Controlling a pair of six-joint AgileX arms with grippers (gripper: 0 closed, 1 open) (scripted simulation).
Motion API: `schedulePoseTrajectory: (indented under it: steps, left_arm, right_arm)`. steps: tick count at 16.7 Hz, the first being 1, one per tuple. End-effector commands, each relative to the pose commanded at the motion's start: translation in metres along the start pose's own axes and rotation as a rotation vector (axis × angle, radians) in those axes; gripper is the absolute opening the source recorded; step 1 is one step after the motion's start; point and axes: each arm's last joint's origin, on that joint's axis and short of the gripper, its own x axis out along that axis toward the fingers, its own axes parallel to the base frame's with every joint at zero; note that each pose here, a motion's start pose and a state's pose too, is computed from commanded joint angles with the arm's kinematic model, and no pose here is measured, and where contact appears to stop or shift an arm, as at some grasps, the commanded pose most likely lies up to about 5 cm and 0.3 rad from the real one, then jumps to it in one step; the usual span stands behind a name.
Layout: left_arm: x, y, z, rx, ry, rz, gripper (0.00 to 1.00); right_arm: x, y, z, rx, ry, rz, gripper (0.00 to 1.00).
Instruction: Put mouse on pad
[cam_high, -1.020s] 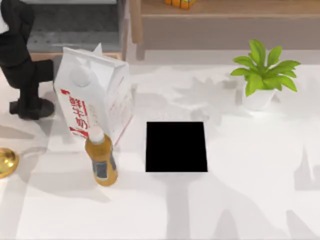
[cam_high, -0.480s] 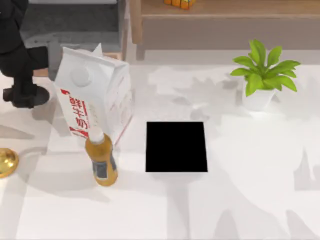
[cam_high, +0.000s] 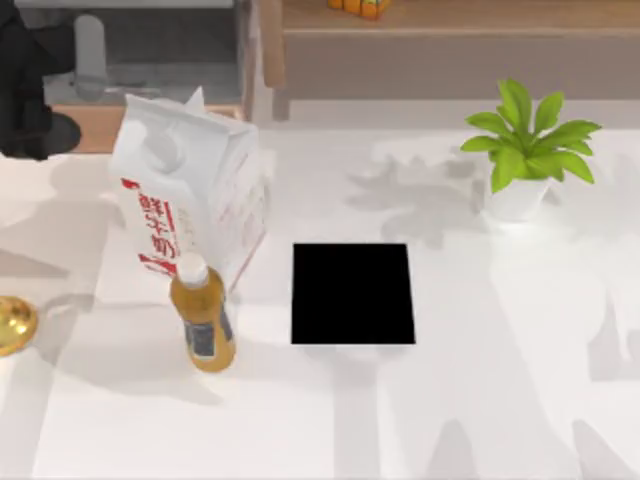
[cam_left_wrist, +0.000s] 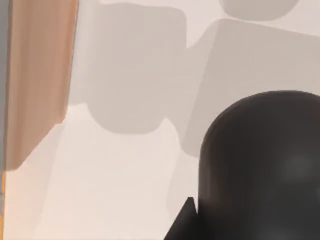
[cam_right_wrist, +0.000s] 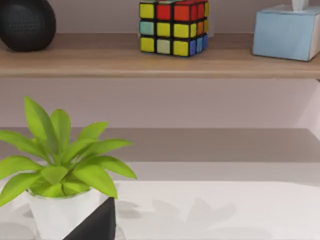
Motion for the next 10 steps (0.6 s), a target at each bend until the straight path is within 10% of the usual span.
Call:
schedulePoseTrajectory:
  steps: [10]
  left_arm:
    - [-0.005, -0.001, 0.004, 0.05, 0.0, -0.025, 0.0]
  right_arm:
    - [0.0, 0.0, 0.0, 0.0, 0.0, 0.0, 1.0]
